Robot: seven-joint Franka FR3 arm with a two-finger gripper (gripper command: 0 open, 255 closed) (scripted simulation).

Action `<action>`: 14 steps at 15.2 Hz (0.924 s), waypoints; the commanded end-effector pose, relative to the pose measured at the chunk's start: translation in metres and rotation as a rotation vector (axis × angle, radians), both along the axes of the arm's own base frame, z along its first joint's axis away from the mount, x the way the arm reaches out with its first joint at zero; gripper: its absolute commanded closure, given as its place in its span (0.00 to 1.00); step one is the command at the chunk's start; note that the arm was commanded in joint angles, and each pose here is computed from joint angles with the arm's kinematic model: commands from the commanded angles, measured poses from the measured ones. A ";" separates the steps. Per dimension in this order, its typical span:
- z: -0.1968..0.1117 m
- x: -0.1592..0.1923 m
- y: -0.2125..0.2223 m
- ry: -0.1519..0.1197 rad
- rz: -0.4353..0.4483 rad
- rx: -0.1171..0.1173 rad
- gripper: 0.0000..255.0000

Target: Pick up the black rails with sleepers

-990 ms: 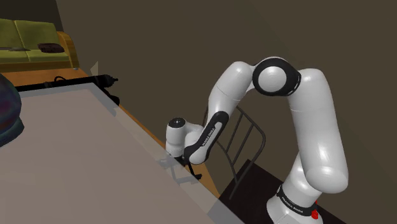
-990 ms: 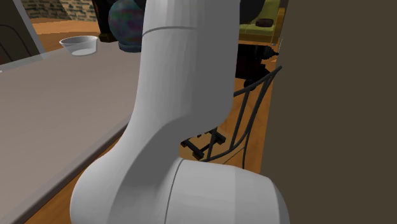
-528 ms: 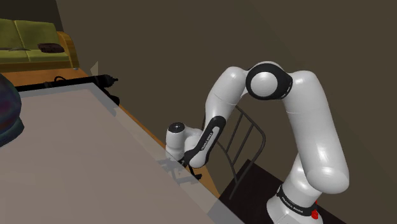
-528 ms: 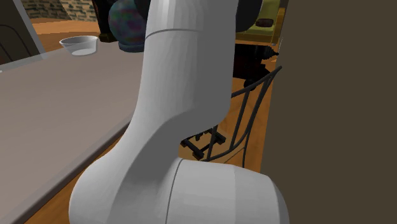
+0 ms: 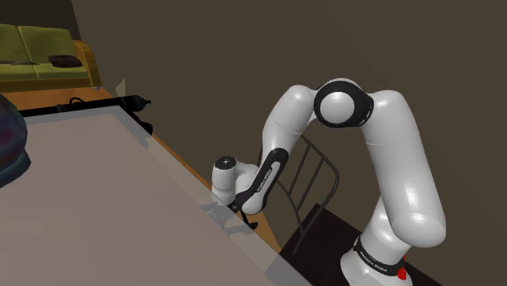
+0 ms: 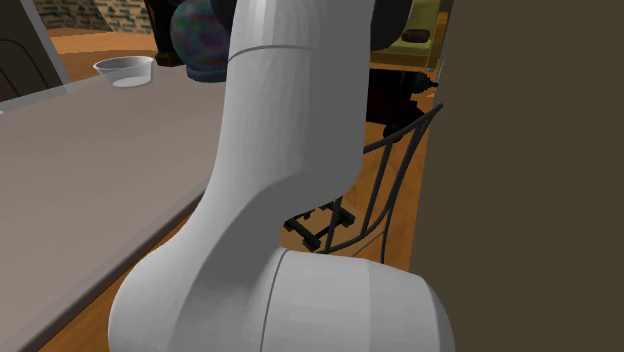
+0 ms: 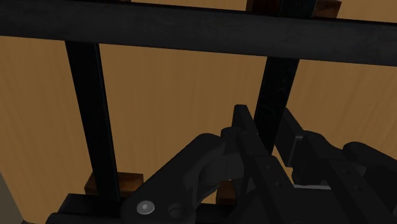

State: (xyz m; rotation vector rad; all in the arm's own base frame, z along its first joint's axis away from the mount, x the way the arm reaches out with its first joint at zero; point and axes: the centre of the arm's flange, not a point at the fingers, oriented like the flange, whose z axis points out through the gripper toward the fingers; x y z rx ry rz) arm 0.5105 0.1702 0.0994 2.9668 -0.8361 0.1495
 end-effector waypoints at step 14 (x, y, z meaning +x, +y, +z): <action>0.068 0.000 0.000 0.000 0.000 0.000 1.00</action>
